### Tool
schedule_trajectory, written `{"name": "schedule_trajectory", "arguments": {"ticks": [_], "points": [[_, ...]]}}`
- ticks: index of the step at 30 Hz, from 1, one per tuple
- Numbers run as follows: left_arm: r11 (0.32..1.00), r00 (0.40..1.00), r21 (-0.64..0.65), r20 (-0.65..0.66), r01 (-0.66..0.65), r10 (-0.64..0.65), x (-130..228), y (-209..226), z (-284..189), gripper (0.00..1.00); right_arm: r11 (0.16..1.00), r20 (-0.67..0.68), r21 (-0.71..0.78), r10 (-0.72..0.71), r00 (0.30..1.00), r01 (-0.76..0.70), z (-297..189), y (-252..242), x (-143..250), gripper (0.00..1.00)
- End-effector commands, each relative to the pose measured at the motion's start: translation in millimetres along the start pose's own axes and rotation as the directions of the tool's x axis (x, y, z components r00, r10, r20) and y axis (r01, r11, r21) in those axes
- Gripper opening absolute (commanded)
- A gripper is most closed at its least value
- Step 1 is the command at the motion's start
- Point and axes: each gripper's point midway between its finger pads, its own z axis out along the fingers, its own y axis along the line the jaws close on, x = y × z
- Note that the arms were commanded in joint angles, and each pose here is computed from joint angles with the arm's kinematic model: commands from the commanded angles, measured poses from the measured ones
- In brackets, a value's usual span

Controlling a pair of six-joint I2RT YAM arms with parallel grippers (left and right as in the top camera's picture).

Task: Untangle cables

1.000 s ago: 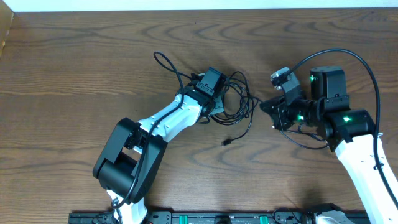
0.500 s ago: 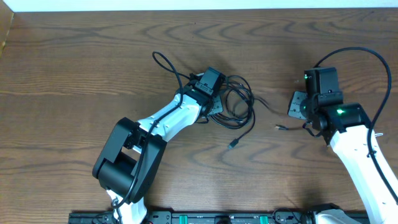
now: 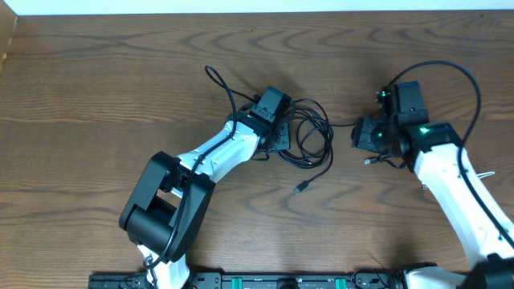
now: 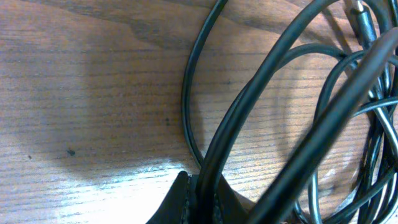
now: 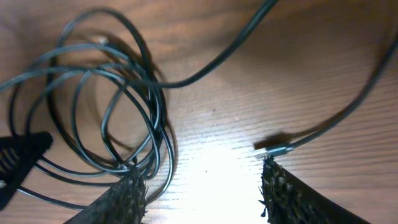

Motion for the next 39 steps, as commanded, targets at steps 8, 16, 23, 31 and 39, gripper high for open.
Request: {"name": "schedule_trajectory", "arguments": {"ticks": [8,16,23,31,39], "points": [[1.0,0.999,-0.001,-0.024,-0.024,0.024,4.9,2.6,0.4,0.08,0.986,-0.128,-0.145,0.067,0.989,-0.085,10.4,39.3,20.5,0.33],[1.0,0.999,-0.001,-0.025,-0.023,0.023,5.1,2.8,0.4,0.08,0.986,-0.142,-0.161,0.03,0.989,-0.053,10.2,51.8,29.3,0.09],[1.0,0.999,-0.017,-0.048,-0.021,0.02,10.8,6.7,0.2,0.08,0.982,-0.184,-0.128,0.114,0.976,-0.139,9.8,49.0,37.6,0.09],[1.0,0.999,-0.018,-0.05,-0.021,0.02,11.2,6.9,0.2,0.08,0.93,-0.257,-0.064,0.336,0.906,-0.363,7.7,47.6,49.4,0.12],[1.0,0.999,-0.018,-0.05,-0.021,0.02,11.2,6.9,0.2,0.08,0.93,-0.25,-0.074,0.333,0.909,-0.361,8.5,58.8,51.8,0.13]]}}
